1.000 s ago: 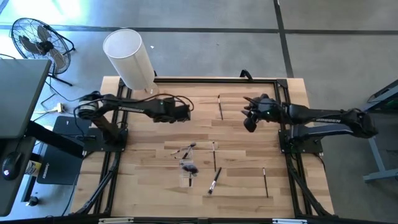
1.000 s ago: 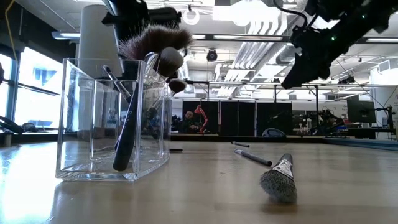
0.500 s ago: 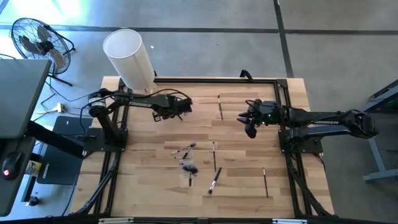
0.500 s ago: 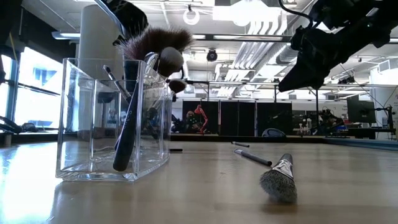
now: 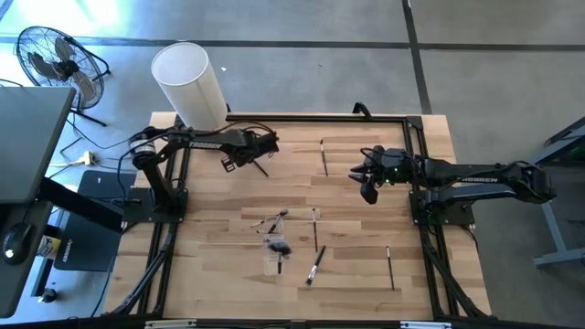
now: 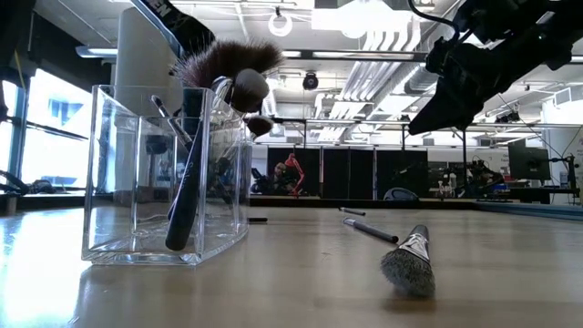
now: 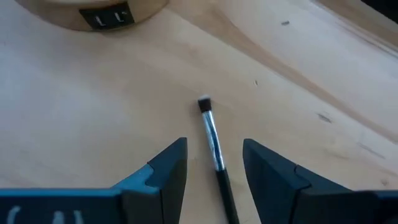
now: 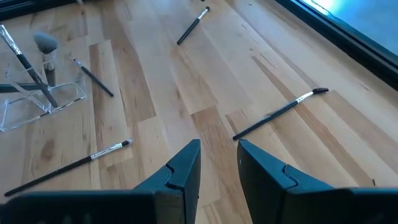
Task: Put items in baskets/containers
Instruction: Put the foundation brush into the transparent organizer
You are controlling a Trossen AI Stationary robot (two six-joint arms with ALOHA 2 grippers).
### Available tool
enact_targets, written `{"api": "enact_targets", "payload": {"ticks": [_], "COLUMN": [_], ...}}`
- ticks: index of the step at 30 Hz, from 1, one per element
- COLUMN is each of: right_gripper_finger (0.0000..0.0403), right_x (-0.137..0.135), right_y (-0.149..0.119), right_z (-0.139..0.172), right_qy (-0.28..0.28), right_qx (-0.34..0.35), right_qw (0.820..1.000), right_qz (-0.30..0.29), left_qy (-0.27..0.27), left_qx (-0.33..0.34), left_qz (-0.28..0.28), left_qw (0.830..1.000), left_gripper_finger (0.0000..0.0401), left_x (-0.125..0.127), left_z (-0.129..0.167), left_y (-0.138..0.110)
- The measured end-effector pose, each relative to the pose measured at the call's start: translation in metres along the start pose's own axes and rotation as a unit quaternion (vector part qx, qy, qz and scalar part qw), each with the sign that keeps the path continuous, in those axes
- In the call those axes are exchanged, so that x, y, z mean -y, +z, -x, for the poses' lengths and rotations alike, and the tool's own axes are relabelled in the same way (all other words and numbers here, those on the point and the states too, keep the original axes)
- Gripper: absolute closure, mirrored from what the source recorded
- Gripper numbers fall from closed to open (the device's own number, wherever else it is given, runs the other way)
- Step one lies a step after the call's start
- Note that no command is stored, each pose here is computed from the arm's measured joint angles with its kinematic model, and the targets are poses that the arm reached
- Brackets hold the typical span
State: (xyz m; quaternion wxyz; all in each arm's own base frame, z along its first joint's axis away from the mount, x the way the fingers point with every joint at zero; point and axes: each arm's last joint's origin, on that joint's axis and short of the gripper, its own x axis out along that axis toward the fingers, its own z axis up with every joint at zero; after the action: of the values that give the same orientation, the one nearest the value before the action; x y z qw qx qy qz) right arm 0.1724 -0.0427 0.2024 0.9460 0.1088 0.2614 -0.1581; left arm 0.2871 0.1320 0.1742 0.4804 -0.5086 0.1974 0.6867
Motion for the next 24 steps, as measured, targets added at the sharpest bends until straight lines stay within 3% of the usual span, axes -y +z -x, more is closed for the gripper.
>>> {"api": "enact_targets", "payload": {"ticks": [7,14,21,24], "right_gripper_finger": [0.0304,0.0304,0.0304,0.0304], "right_x": [0.0,0.0,0.0,0.001], "right_y": [0.0,0.0,0.0,0.0], "right_z": [0.0,0.0,0.0,0.0], "right_qy": [-0.001,-0.004,-0.004,-0.013], "right_qx": [0.0,0.001,0.001,0.002], "right_qw": [1.0,1.0,1.0,1.0], "right_qz": [0.009,0.01,0.013,0.013], "left_qy": [0.041,0.042,0.044,0.036], "left_qx": [-0.077,-0.091,-0.106,-0.116], "left_qz": [-0.003,-0.006,-0.082,-0.129], "left_qw": [0.996,0.995,0.99,0.984], "left_gripper_finger": [0.0247,0.0247,0.025,0.0276], "left_x": [0.002,0.003,0.002,0.002], "left_z": [-0.028,-0.034,-0.034,-0.034], "left_y": [0.007,0.004,0.004,0.003]}}
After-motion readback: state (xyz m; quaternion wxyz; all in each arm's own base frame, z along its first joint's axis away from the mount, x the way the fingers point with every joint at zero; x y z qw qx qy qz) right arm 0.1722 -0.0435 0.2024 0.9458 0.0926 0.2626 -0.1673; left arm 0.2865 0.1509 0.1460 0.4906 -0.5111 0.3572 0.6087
